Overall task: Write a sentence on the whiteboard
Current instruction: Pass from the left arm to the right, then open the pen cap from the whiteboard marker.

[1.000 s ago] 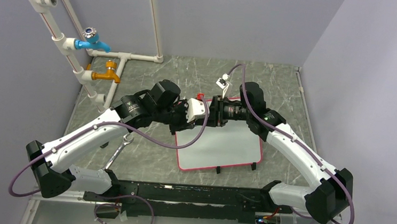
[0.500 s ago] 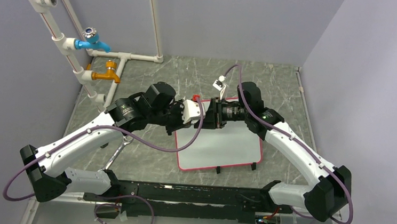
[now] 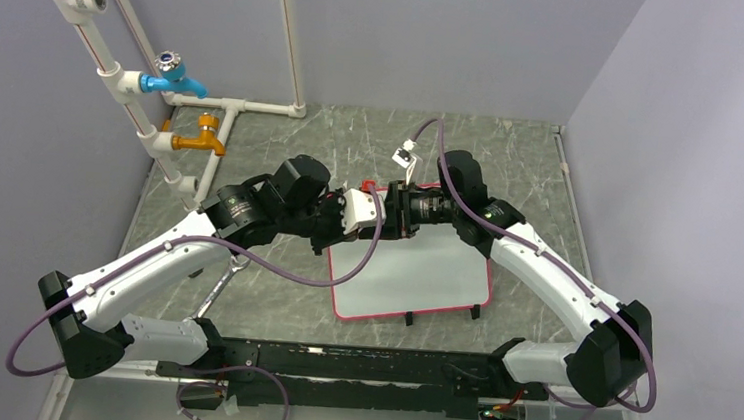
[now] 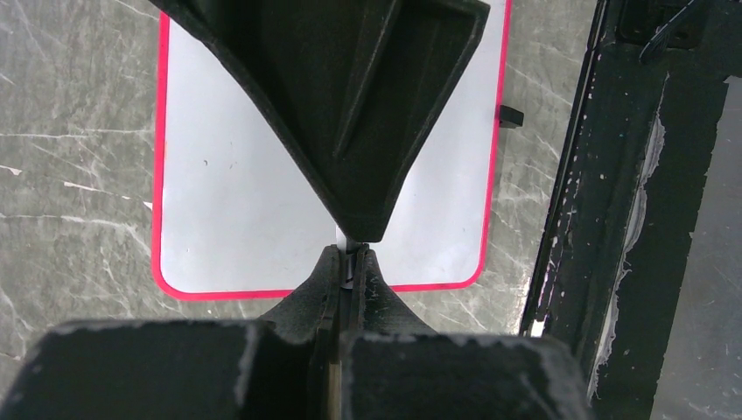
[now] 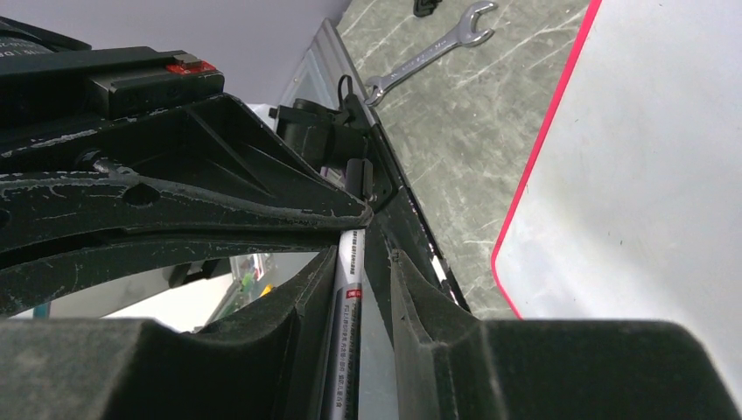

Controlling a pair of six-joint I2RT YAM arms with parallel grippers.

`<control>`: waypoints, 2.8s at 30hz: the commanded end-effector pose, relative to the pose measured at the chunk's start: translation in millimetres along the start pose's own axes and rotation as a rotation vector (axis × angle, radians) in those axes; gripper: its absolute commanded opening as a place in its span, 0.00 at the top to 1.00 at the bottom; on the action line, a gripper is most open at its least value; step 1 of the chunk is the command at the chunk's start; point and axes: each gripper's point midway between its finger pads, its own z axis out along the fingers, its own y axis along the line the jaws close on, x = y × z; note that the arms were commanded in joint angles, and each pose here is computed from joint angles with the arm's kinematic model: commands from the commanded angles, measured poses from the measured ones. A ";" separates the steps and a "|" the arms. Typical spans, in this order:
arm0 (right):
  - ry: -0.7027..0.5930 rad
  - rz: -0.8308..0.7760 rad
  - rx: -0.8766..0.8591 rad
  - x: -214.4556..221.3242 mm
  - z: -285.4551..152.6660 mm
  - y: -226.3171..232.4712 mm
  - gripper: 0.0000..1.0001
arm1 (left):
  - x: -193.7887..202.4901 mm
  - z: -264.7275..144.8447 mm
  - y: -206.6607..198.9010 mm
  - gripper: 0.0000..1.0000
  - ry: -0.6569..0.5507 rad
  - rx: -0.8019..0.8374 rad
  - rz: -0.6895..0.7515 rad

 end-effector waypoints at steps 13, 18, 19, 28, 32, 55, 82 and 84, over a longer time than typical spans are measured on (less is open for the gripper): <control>-0.045 -0.059 -0.027 -16.9 5.8 12.0 0.72 | -10.4 4.5 -3.8 1.00 -0.038 0.019 0.023; -0.039 -0.056 -0.021 -15.0 10.8 11.0 0.74 | -10.9 5.5 -4.4 1.00 -0.039 0.019 0.020; -0.037 -0.055 -0.019 -14.4 11.4 10.3 0.74 | -11.1 5.3 -4.3 1.00 -0.040 0.018 0.020; -0.009 -0.053 -0.009 -6.2 15.3 7.5 1.00 | -11.5 3.2 -1.1 0.97 -0.046 -0.006 0.021; -0.014 -0.065 0.008 -5.9 11.5 7.7 1.00 | -7.6 1.2 4.8 0.77 -0.038 -0.047 0.018; -0.111 -0.165 0.048 -18.5 -31.9 39.3 1.00 | -7.3 -15.7 1.5 0.42 -0.124 -0.093 0.009; -0.115 -0.172 -0.002 -17.8 -36.8 53.7 1.00 | 1.5 -1.2 4.3 1.00 -0.079 -0.088 0.005; -0.118 -0.183 0.021 -18.0 -39.6 52.3 1.00 | 3.1 -1.8 4.5 1.00 -0.075 -0.091 0.007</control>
